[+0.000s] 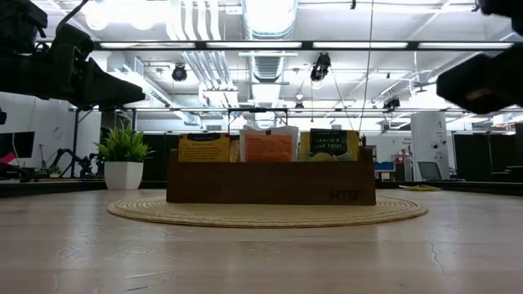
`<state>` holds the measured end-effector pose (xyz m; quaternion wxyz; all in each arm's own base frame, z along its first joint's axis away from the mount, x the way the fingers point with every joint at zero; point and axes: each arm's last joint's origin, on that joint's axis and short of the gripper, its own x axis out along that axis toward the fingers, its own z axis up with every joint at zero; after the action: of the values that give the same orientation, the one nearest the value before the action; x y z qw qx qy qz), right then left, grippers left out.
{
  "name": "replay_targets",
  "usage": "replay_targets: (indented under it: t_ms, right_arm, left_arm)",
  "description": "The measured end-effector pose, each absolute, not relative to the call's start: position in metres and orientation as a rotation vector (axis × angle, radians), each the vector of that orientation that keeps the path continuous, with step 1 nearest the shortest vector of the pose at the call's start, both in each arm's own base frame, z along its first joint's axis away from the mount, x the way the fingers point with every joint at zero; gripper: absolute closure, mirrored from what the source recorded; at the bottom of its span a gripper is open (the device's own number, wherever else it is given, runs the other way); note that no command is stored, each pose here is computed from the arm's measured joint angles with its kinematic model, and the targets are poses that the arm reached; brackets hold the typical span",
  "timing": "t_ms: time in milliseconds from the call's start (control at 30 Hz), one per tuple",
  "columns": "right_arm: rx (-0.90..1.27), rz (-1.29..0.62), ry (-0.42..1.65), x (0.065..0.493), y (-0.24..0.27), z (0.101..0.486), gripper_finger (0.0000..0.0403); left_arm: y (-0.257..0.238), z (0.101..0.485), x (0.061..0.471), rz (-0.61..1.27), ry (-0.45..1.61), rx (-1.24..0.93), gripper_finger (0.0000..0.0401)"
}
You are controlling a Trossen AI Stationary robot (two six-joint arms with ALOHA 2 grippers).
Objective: Pick & Place Tea
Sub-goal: Put the bottom lemon tea sachet into the right section of the wooden organizer
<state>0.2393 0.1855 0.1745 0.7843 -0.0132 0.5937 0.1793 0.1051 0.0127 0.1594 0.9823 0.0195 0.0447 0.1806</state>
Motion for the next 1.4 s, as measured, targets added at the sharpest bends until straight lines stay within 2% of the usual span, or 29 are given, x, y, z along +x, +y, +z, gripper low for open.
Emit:
replay_targets:
  t_ms: [300,433,500,600,733,800,1000,1100,1233,1400]
  right_arm:
    - [-0.131,0.468,1.401,0.257,0.208,0.132,0.0202]
    - [-0.176,0.433,1.457,0.259,0.212,0.107,0.0202]
    - [-0.177,0.415,1.452,0.259,0.212,0.107,0.0209]
    - [-0.187,0.39,1.44,0.26,0.211,0.107,0.0245]
    - [-0.241,0.354,1.384,0.261,0.207,0.115,0.0342]
    - [-0.288,0.298,1.345,0.258,0.201,0.126,0.0379]
    - [-0.343,0.145,1.138,0.256,0.19,0.168,0.0393]
    - [-0.389,-0.048,0.972,0.258,0.184,0.186,0.0394]
    - [-0.454,-0.298,0.798,0.262,0.176,0.195,0.0394]
    - [-0.442,-0.422,0.751,0.278,0.17,0.179,0.0394]
  left_arm:
    - [0.013,0.159,0.105,0.363,0.09,0.039,0.0199]
    - [0.013,0.159,0.105,0.363,0.09,0.039,0.0199]
    - [0.013,0.159,0.105,0.363,0.09,0.039,0.0199]
    - [0.013,0.159,0.105,0.363,0.091,0.039,0.0199]
    - [0.013,0.159,0.105,0.363,0.091,0.039,0.0199]
    - [0.013,0.159,0.105,0.363,0.091,0.039,0.0199]
    - [0.013,0.159,0.105,0.363,0.091,0.039,0.0199]
    - [0.013,0.159,0.105,0.363,0.091,0.039,0.0199]
    - [0.013,0.159,0.105,0.363,0.09,0.039,0.0199]
    - [0.013,0.159,0.105,0.364,0.091,0.039,0.0199]
